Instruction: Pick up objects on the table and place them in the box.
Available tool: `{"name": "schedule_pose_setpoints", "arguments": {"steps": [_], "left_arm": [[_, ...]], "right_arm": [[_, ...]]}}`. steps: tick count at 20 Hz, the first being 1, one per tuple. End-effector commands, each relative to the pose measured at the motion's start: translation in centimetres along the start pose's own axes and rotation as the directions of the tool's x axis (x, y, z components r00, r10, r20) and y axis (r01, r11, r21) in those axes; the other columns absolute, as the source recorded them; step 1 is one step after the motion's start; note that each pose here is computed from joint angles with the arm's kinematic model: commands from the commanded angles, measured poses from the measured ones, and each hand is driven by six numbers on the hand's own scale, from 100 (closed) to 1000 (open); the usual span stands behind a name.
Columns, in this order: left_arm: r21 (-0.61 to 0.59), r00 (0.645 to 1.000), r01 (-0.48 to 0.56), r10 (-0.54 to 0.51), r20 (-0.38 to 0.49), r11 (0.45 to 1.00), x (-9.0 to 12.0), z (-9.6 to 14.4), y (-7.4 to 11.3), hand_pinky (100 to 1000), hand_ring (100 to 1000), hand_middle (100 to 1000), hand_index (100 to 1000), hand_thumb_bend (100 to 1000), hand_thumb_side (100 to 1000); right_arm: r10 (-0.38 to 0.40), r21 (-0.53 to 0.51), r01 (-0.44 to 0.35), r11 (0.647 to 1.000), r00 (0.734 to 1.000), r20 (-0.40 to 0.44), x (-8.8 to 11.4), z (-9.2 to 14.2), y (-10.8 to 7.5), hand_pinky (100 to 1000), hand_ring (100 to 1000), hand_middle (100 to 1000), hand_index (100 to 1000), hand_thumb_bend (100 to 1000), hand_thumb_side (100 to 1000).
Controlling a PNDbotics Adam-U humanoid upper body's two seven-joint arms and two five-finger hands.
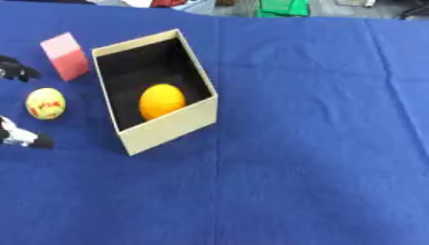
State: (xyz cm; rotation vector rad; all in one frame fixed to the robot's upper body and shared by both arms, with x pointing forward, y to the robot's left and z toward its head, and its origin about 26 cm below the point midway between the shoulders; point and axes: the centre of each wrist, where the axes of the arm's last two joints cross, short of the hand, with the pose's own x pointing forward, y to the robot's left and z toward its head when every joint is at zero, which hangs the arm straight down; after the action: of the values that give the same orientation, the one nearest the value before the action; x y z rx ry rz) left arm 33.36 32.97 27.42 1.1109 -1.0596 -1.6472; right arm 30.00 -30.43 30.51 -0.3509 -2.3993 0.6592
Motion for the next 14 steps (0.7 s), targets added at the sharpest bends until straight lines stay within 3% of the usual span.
{"name": "schedule_pose_setpoints", "arguments": {"steps": [1, 6, 10, 14], "left_arm": [[0.032, 0.999, 0.008, -0.007, -0.045, 0.999, -0.4, 0.1, 0.7, 723, 841, 796, 941, 724, 728], [0.063, 0.996, 0.019, -0.013, -0.09, 0.998, -0.4, -0.7, 0.4, 732, 843, 812, 939, 616, 747], [0.062, 0.993, 0.046, -0.039, -0.111, 0.997, -0.5, -1.5, 0.1, 738, 846, 830, 939, 512, 638], [0.031, 0.993, 0.053, -0.049, -0.11, 0.998, -0.8, -2.3, -0.4, 737, 844, 838, 943, 468, 587]], "right_arm": [[0.029, -0.003, -0.029, 1.0, 0.999, 0.024, 0.8, -0.3, -0.6, 1000, 1000, 822, 1000, 100, 805], [0.027, -0.007, -0.027, 1.0, 0.999, 0.022, 0.7, -0.2, -0.6, 1000, 1000, 821, 1000, 100, 813], [0.023, -0.009, -0.023, 1.0, 1.0, 0.02, 0.7, -0.2, -0.5, 1000, 1000, 821, 1000, 100, 820], [0.021, -0.012, -0.021, 1.0, 1.0, 0.015, 0.7, -0.2, -0.5, 1000, 1000, 820, 1000, 100, 824]]}}
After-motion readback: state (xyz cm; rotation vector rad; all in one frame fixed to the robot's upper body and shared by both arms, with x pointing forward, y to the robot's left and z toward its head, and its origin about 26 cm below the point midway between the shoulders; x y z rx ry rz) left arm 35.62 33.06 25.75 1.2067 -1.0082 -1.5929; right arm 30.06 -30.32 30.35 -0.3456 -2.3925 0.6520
